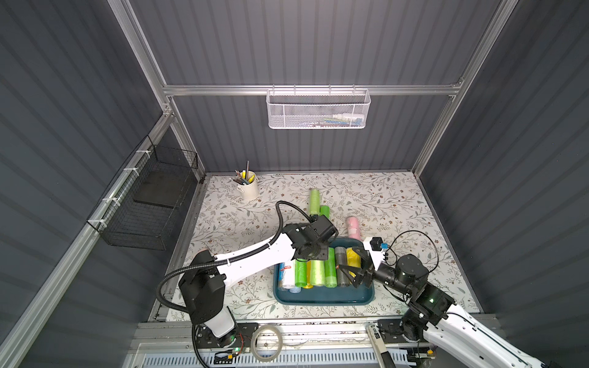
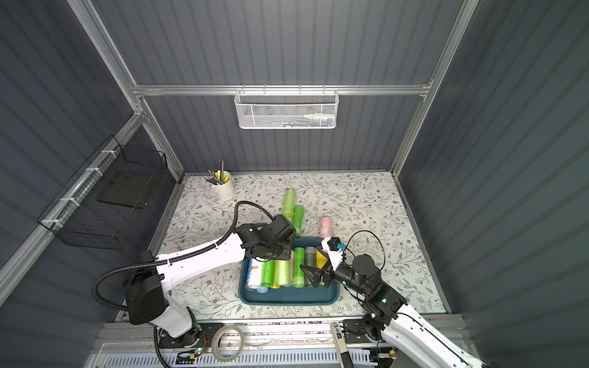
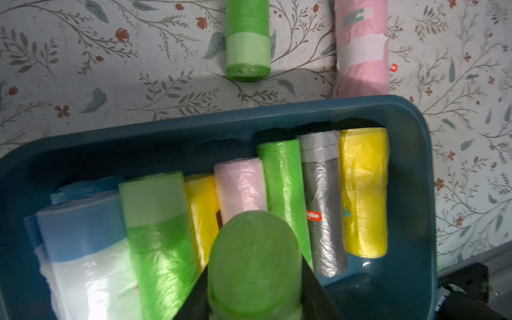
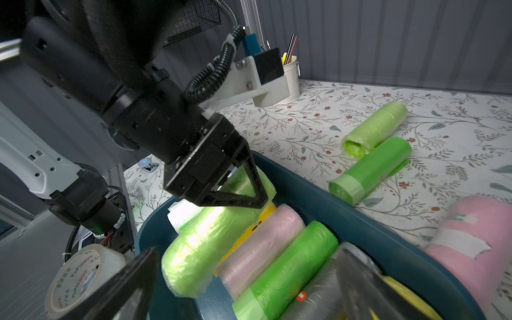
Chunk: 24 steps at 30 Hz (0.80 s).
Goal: Put the roll of trash bags into the storage box
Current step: Place the roll of trash bags in the storage box.
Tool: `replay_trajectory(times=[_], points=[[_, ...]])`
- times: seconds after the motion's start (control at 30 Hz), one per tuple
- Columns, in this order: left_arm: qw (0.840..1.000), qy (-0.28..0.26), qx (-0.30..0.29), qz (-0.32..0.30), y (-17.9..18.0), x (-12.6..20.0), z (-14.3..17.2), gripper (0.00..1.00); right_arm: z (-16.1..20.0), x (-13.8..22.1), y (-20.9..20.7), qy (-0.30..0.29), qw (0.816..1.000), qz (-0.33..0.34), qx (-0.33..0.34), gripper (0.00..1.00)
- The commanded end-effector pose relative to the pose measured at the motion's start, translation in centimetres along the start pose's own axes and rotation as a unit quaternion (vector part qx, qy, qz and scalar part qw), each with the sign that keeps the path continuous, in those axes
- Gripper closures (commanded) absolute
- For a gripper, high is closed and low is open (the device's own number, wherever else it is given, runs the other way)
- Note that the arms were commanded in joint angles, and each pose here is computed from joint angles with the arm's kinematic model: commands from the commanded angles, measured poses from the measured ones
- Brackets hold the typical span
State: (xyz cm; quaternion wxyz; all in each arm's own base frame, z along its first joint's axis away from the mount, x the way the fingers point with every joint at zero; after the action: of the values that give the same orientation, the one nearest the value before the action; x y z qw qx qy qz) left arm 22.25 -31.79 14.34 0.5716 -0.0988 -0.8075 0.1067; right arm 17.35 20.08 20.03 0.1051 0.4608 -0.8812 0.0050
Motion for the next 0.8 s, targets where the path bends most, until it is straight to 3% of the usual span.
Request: replay_trajectory(times=[0.0, 0.77], points=[[0.999, -0.006, -0.031, -0.029, 0.4, -0.1, -0.6, 0.63, 0.6, 0.0, -0.4, 0.006, 1.000, 0.009, 0.000, 0.01], [0.997, -0.006, -0.044, -0.061, 1.8, -2.1, -1.1, 0.62, 0.8, -0.3, -0.5, 0.010, 1.000, 0.009, 0.000, 0.01]])
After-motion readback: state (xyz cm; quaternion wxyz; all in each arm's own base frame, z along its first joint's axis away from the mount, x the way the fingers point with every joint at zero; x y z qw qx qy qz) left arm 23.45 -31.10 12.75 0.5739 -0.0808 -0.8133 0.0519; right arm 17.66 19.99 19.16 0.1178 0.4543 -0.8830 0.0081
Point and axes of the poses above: each gripper's point midway between its finger pads, its own x axis back along the fingers, its own y axis along the line the jaws close on, z = x × y, the point moved 1 cm from there along x, back along the fingers, and after that the axes turned 11 degrees about x, right-handed, at the moved point
